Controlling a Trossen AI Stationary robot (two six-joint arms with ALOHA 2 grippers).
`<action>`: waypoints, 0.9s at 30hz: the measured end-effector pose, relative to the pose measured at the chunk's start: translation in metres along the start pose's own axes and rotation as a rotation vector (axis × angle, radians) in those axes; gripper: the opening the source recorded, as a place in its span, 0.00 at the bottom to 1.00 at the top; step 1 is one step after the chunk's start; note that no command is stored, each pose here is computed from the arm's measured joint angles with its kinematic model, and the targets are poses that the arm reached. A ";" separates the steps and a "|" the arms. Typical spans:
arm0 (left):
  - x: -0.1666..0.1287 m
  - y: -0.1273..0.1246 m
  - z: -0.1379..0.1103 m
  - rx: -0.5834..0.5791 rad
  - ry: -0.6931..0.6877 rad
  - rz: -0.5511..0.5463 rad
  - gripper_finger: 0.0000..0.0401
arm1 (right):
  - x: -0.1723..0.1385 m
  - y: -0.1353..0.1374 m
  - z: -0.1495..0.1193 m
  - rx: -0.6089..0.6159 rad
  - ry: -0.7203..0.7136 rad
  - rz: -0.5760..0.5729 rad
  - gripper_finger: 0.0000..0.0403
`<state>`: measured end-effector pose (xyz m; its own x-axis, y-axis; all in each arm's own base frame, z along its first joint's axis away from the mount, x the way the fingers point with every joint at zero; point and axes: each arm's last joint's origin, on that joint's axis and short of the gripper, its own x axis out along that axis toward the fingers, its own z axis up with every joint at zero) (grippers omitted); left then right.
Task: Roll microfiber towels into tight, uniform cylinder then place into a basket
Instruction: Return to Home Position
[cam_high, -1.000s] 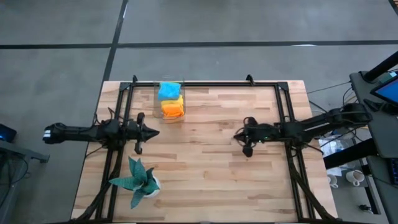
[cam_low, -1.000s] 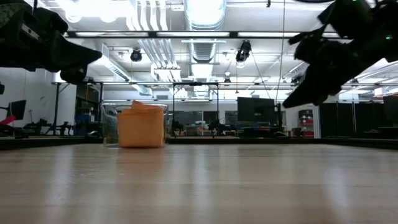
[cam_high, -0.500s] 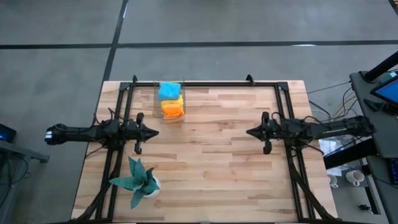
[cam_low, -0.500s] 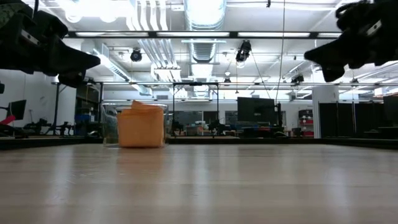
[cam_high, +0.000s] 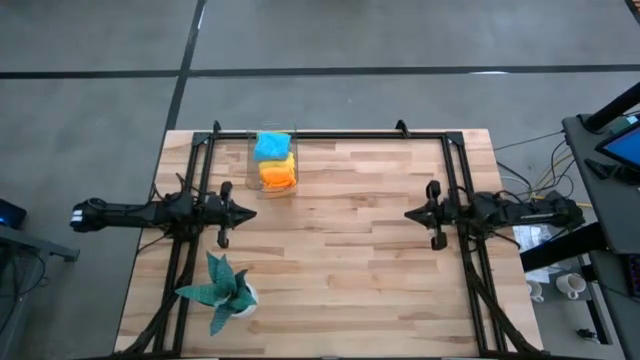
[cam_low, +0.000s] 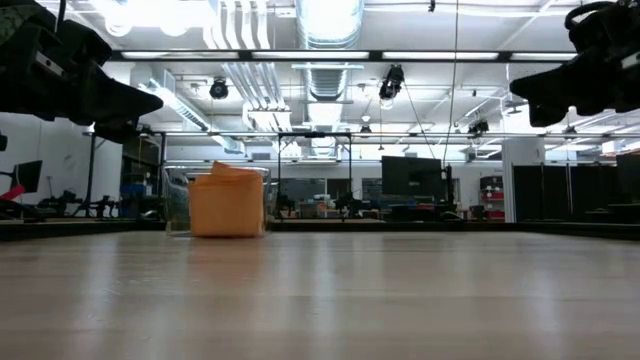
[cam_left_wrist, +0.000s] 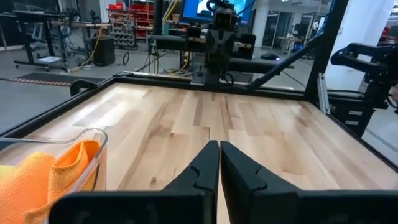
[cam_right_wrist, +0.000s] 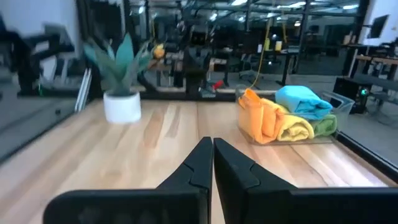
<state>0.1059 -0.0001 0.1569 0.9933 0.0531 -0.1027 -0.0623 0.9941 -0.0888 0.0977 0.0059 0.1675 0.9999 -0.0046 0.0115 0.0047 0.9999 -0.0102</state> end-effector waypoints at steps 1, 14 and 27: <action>0.000 0.000 0.000 0.000 -0.001 0.000 0.00 | 0.001 0.000 -0.001 -0.025 0.012 0.010 0.02; 0.000 0.000 -0.001 0.000 0.006 0.004 0.00 | 0.006 0.001 -0.008 -0.078 0.101 0.018 0.02; 0.000 0.000 0.000 0.000 0.004 0.003 0.00 | 0.007 0.001 -0.010 -0.025 0.115 0.015 0.02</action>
<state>0.1060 -0.0001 0.1564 0.9927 0.0558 -0.1069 -0.0654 0.9940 -0.0881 0.1043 0.0068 0.1580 0.9946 0.0080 -0.1038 -0.0117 0.9993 -0.0349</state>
